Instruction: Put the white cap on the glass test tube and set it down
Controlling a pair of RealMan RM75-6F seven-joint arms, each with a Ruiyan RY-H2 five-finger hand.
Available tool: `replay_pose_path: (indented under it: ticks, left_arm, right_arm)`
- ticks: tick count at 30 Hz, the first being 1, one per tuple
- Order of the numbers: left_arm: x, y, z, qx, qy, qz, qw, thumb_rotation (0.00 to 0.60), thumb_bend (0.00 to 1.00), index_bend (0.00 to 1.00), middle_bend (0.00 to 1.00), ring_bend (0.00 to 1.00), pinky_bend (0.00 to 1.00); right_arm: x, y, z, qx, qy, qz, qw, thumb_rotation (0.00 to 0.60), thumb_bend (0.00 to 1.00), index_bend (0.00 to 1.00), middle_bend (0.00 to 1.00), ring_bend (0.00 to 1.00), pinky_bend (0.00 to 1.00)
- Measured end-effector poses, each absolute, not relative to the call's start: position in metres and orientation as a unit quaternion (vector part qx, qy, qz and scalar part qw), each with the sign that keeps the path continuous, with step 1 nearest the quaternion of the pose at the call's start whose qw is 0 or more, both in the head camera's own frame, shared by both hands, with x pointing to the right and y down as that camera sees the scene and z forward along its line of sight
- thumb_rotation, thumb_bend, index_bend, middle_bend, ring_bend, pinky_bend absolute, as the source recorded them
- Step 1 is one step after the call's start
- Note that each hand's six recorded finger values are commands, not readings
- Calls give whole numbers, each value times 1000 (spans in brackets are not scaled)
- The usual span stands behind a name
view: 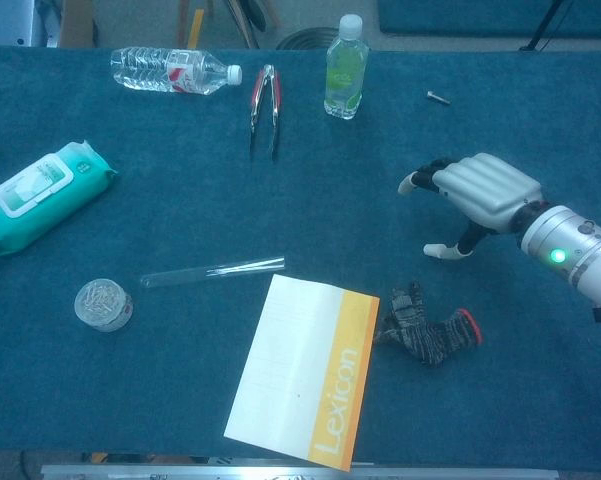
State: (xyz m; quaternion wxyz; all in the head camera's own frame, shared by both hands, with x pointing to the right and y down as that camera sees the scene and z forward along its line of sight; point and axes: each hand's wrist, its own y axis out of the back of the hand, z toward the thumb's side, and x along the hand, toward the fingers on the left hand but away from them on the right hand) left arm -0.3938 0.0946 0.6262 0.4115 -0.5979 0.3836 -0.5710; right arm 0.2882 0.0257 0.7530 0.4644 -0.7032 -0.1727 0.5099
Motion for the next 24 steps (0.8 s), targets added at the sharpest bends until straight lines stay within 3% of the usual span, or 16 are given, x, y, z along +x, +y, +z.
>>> replay_pose_path:
  ticks: [24]
  left_arm:
    - [-392,94,626,-599,382,-569,414,375,248,211,215,94,131]
  right_arm:
    - [284,23,740,-707,-187,495,469,600,31,237,239,177,391]
